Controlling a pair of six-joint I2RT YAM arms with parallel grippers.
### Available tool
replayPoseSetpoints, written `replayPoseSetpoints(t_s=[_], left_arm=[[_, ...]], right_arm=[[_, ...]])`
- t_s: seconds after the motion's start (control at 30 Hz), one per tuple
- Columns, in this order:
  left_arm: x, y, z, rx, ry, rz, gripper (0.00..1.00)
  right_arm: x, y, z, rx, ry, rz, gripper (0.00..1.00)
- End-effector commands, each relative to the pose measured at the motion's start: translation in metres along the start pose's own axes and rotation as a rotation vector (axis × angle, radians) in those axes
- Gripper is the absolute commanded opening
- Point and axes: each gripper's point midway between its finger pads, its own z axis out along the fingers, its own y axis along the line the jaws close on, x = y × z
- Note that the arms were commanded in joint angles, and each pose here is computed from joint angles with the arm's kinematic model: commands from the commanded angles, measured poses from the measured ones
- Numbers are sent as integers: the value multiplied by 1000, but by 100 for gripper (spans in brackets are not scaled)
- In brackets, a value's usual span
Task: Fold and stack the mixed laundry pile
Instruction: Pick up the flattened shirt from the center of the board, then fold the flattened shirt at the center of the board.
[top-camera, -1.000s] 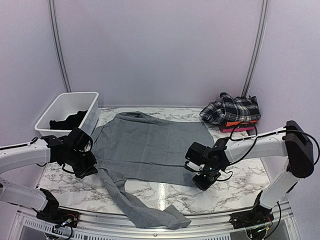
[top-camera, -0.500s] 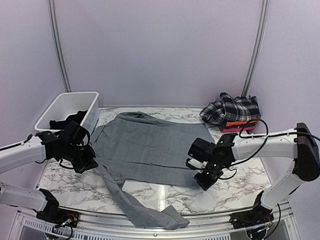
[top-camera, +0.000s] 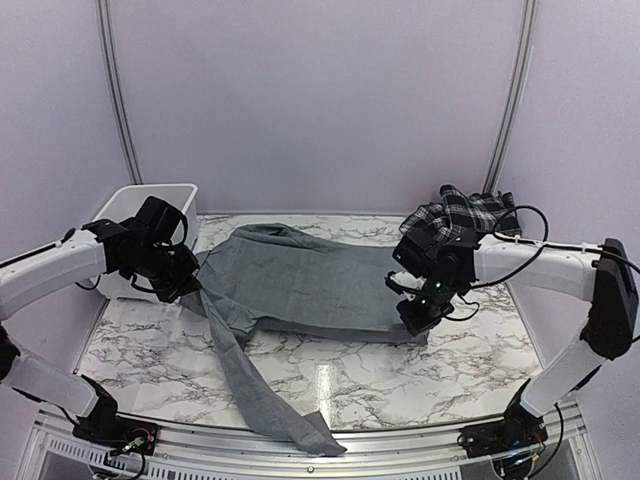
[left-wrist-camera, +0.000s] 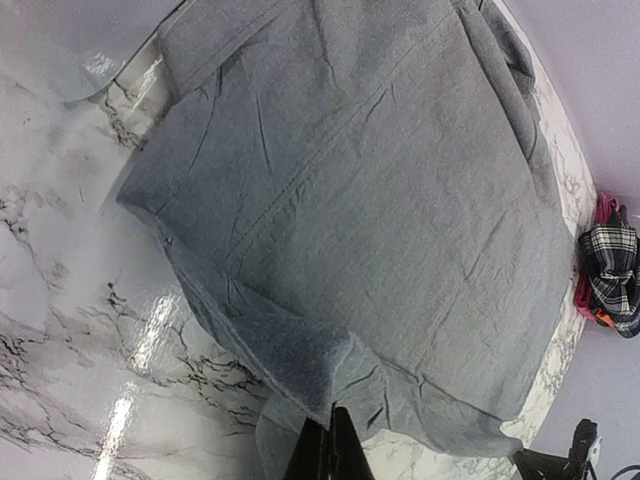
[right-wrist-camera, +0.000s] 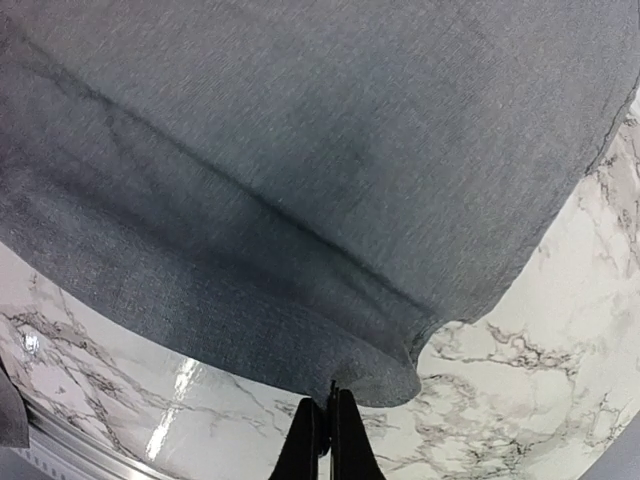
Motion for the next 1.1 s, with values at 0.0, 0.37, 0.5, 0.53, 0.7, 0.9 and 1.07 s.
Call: replayPoseSetpoints(t_s=[0.0, 0.37, 0.5, 0.53, 0.7, 0.9, 1.07], left_arm=[[-18, -10, 11, -44, -16, 32, 0], [-50, -40, 50, -67, -45, 47, 0], [-55, -38, 63, -95, -54, 53, 0], [-56, -36, 67, -101, -53, 51, 0], [-57, -37, 81, -101, -50, 47, 0], [-63, -39, 86, -96, -67, 63, 1], [-72, -36, 67, -102, -130, 118, 71]], right_arm=[[-26, -21, 2, 15, -11, -2, 0], [-60, -59, 28, 18, 12, 35, 0], [-73, -75, 31, 44, 1, 52, 0], [-76, -78, 32, 49, 1, 53, 0], [-87, -86, 39, 77, 1, 60, 0], [-91, -102, 38, 140, -22, 113, 8], [-94, -113, 15, 200, -55, 149, 48]])
